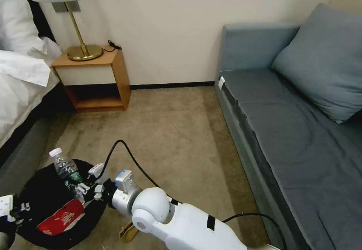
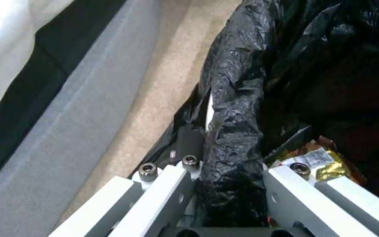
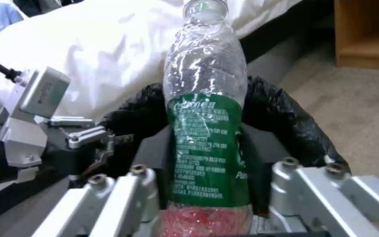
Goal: Pick up the trash bin, then pick up the garbage on the floor and place it into the trash bin.
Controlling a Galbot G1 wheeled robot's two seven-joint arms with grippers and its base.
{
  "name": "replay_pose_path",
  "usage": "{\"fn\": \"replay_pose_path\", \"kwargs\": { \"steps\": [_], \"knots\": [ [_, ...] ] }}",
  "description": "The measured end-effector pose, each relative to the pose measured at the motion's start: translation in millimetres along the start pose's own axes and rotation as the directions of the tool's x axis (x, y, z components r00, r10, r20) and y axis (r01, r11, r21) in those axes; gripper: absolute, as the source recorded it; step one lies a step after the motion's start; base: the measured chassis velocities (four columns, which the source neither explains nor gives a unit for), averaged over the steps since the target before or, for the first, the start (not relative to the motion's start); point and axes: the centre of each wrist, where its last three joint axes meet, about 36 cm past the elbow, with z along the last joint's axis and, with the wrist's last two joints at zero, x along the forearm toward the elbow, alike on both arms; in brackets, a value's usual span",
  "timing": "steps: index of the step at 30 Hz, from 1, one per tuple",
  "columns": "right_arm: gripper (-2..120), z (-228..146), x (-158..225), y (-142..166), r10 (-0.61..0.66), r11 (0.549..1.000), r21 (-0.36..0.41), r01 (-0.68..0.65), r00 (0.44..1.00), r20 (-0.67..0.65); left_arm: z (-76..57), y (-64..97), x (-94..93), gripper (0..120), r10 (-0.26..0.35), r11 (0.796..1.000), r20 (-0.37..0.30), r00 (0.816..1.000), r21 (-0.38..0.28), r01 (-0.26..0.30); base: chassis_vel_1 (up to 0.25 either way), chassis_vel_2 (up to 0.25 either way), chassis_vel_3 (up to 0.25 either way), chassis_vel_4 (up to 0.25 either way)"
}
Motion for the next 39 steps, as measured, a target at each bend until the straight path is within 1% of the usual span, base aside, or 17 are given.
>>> {"fn": "replay_pose_path", "kwargs": {
  "steps": [3, 4, 8, 9, 10, 12, 13, 15, 19, 23, 27, 28, 31, 33, 36, 37, 39],
  "knots": [
    [57, 5.1, 0.3, 2.4, 0.010, 1.000, 0.017, -0.009, 1.000, -0.019, 0.2, 0.4, 0.2, 3, 0.001, 1.000, -0.001, 1.000, 0.001, -0.001, 0.000, 0.000, 0.000, 0.000],
    [57, 5.1, 0.3, 2.4, 0.010, 1.000, 0.017, -0.009, 1.000, -0.019, 0.2, 0.4, 0.2, 3, 0.001, 1.000, -0.001, 1.000, 0.001, -0.001, 0.000, 0.000, 0.000, 0.000],
    [74, 8.7, -0.6, 7.1, 0.010, 1.000, 0.019, -0.010, 1.000, -0.030, 0.3, 0.7, -0.1, 3, 0.003, 1.000, 0.001, 1.000, 0.002, -0.003, 0.000, 0.000, 0.000, 0.000],
    [74, 8.7, -0.6, 7.1, 0.010, 1.000, 0.019, -0.010, 1.000, -0.030, 0.3, 0.7, -0.1, 3, 0.003, 1.000, 0.001, 1.000, 0.002, -0.003, 0.000, 0.000, 0.000, 0.000],
    [80, 9.4, -1.1, 7.9, 0.011, 1.000, 0.016, -0.011, 0.999, -0.031, 0.2, 0.8, -0.1, 3, 0.003, 1.000, 0.001, 1.000, 0.002, -0.003, 0.000, 0.000, 0.000, 0.000],
    [88, 10.0, -0.9, 7.8, 0.015, 1.000, 0.020, -0.015, 0.999, -0.033, 0.4, 0.9, -0.3, 3, 0.003, 1.000, 0.001, 1.000, 0.003, -0.003, 0.000, 0.000, 0.000, 0.000],
    [88, 10.0, -0.9, 7.8, 0.015, 1.000, 0.020, -0.015, 0.999, -0.033, 0.4, 0.9, -0.3, 3, 0.003, 1.000, 0.001, 1.000, 0.003, -0.003, 0.000, 0.000, 0.000, 0.000],
    [98, 11.6, 2.1, 3.6, 0.028, 0.999, 0.046, -0.027, 0.999, -0.035, 1.3, 1.6, -1.5, 3, 0.003, 1.000, 0.000, 1.000, 0.006, -0.003, 0.000, 0.000, 0.000, 0.000],
    [100, 10.9, 12.4, -8.5, 0.039, 0.997, 0.060, -0.037, 0.999, -0.029, 1.8, 2.3, -3.7, 3, 0.001, 1.000, -0.001, 1.000, 0.008, -0.001, 0.000, 0.000, 0.000, 0.000],
    [100, 12.2, 32.4, -32.0, 0.050, 0.994, 0.095, -0.047, 0.998, -0.033, 2.7, 4.2, -8.3, 3, -0.002, 1.000, -0.002, 1.000, 0.016, 0.002, 0.000, 0.000, 0.000, 0.000],
    [100, 24.5, 69.4, -72.8, 0.050, 0.981, 0.190, -0.041, 0.998, -0.044, 3.4, 7.2, -12.8, 3, -0.006, 1.000, -0.004, 1.000, 0.021, 0.006, 0.000, 0.000, 0.000, 0.000],
    [100, 24.5, 69.4, -72.8, 0.050, 0.981, 0.190, -0.041, 0.998, -0.044, 3.4, 7.2, -12.8, 3, -0.006, 1.000, -0.004, 1.000, 0.021, 0.006, 0.000, 0.000, 0.000, 0.000],
    [100, 35.0, 101.7, -103.3, 0.052, 0.966, 0.257, -0.031, 0.996, -0.077, 3.8, 8.7, -13.5, 3, -0.008, 1.000, -0.006, 1.000, 0.024, 0.008, 0.000, 0.000, 0.000, 0.000],
    [100, 38.1, 109.7, -110.1, 0.051, 0.962, 0.272, -0.025, 0.995, -0.087, 3.6, 9.2, -13.6, 3, -0.009, 1.000, -0.006, 1.000, 0.024, 0.009, 0.000, 0.000, 0.000, 0.000],
    [100, 57.7, 139.4, -138.7, 0.028, 0.935, 0.353, 0.033, 0.986, -0.166, 3.1, 9.7, -13.0, 3, -0.007, 1.000, -0.007, 1.000, 0.025, 0.008, 0.000, 0.000, 0.000, 0.000],
    [100, 57.7, 139.4, -138.7, 0.028, 0.935, 0.353, 0.033, 0.986, -0.166, 3.1, 9.7, -13.0, 3, -0.007, 1.000, -0.007, 1.000, 0.025, 0.008, 0.000, 0.000, 0.000, 0.000],
    [100, 69.4, 148.8, -150.4, 0.011, 0.907, 0.413, 0.089, 0.972, -0.234, 2.7, 9.5, -12.1, 3, -0.005, 1.000, -0.006, 1.000, 0.024, 0.005, 0.000, 0.000, 0.000, 0.000]
  ]
}}
